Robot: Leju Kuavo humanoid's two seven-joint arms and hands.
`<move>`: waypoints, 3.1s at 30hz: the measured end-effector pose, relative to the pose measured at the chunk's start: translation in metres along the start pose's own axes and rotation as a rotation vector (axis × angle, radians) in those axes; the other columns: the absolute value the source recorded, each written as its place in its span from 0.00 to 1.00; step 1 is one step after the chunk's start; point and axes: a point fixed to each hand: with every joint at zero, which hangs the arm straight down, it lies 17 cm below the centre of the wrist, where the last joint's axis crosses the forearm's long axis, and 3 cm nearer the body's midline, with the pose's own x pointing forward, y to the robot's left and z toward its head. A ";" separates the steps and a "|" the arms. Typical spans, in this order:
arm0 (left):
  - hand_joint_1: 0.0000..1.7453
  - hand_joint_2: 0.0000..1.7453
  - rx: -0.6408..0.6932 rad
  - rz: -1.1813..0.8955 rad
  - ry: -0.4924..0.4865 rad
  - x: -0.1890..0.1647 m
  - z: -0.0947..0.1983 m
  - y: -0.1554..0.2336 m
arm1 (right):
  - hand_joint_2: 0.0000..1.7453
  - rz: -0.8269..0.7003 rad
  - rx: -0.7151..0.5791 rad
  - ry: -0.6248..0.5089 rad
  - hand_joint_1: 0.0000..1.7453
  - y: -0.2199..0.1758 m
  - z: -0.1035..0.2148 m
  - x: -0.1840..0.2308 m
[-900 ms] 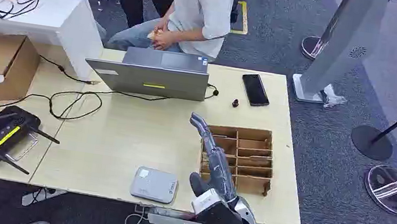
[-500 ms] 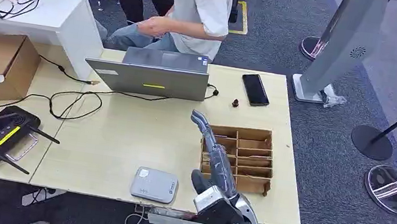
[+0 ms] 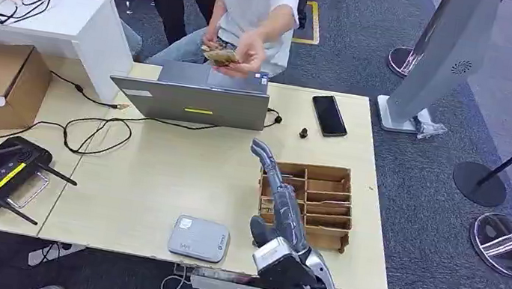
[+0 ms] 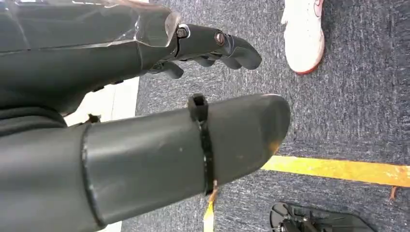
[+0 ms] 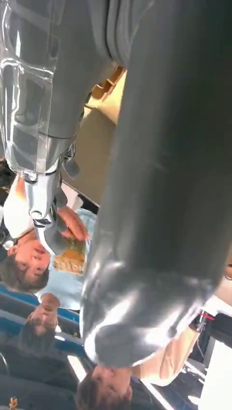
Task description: Pass the card to the sensor for recognition and then transmit it.
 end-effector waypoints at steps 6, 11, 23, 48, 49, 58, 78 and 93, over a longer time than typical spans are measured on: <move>0.00 0.00 0.000 0.006 0.001 0.002 0.001 -0.003 | 0.00 0.082 0.014 -0.028 0.00 -0.003 -0.009 0.001; 0.00 0.00 -0.003 0.006 0.001 0.002 0.002 -0.005 | 0.00 0.094 0.019 -0.030 0.00 -0.005 -0.013 -0.002; 0.00 0.00 0.017 0.005 -0.013 0.005 0.003 -0.005 | 0.00 0.386 0.020 -0.097 0.00 -0.029 -0.046 -0.008; 0.00 0.00 0.019 -0.020 -0.016 0.015 0.005 -0.007 | 1.00 1.212 -0.104 -0.165 0.00 -0.080 -0.107 -0.022; 0.00 0.00 0.019 -0.022 -0.017 0.015 0.005 -0.007 | 1.00 1.224 -0.103 -0.162 0.00 -0.079 -0.107 -0.023; 0.00 0.00 0.019 -0.023 -0.015 0.015 0.005 -0.007 | 1.00 1.248 -0.079 -0.150 0.00 -0.071 -0.107 -0.030; 0.00 0.00 0.025 -0.021 -0.014 0.015 0.005 -0.007 | 1.00 1.251 -0.040 -0.110 0.00 -0.064 -0.106 -0.045; 0.00 0.00 0.024 -0.020 -0.015 0.015 0.005 -0.007 | 1.00 1.247 -0.023 -0.096 1.00 -0.060 -0.107 -0.050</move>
